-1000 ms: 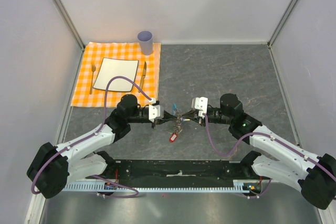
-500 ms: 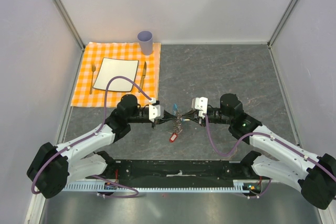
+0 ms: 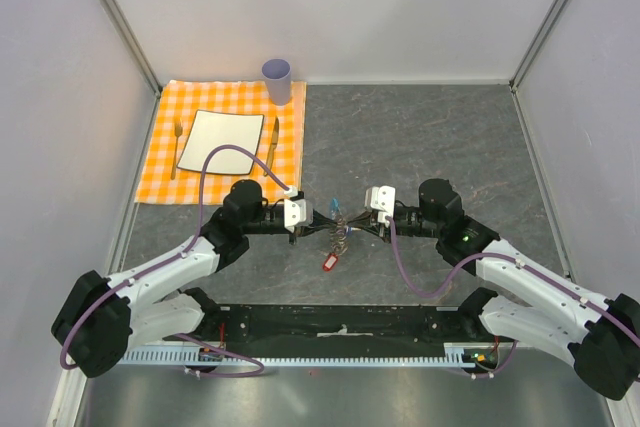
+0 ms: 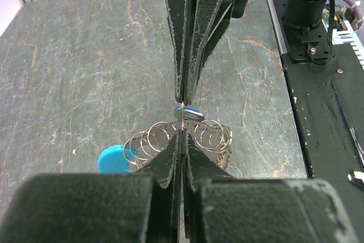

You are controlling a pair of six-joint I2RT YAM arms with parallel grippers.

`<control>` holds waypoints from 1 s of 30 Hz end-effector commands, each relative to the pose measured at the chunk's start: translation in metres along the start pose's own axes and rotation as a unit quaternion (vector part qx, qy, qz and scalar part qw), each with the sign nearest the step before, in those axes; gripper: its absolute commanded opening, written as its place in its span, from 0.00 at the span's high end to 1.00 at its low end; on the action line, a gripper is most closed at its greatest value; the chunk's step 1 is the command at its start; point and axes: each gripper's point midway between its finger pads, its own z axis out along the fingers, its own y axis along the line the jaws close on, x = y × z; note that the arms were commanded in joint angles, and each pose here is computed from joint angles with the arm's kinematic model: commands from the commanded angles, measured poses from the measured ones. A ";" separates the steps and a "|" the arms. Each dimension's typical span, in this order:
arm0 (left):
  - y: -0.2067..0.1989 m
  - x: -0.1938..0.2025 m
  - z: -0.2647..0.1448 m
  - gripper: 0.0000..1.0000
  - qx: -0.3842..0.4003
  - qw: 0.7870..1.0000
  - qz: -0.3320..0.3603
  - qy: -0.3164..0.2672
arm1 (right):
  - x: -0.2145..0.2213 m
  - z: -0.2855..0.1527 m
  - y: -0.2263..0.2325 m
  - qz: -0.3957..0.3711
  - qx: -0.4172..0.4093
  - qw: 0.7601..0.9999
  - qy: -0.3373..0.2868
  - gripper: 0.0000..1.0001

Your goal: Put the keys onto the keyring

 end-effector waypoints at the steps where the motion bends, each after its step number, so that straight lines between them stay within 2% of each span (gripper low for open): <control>1: 0.008 -0.007 0.002 0.98 -0.013 1.000 0.015 -0.012 | -0.022 -0.002 -0.004 -0.025 0.004 0.999 -0.023 1.00; 30: 0.005 -0.009 0.001 0.98 -0.005 1.000 0.018 -0.017 | -0.025 -0.001 -0.014 -0.039 0.026 0.998 -0.029 1.00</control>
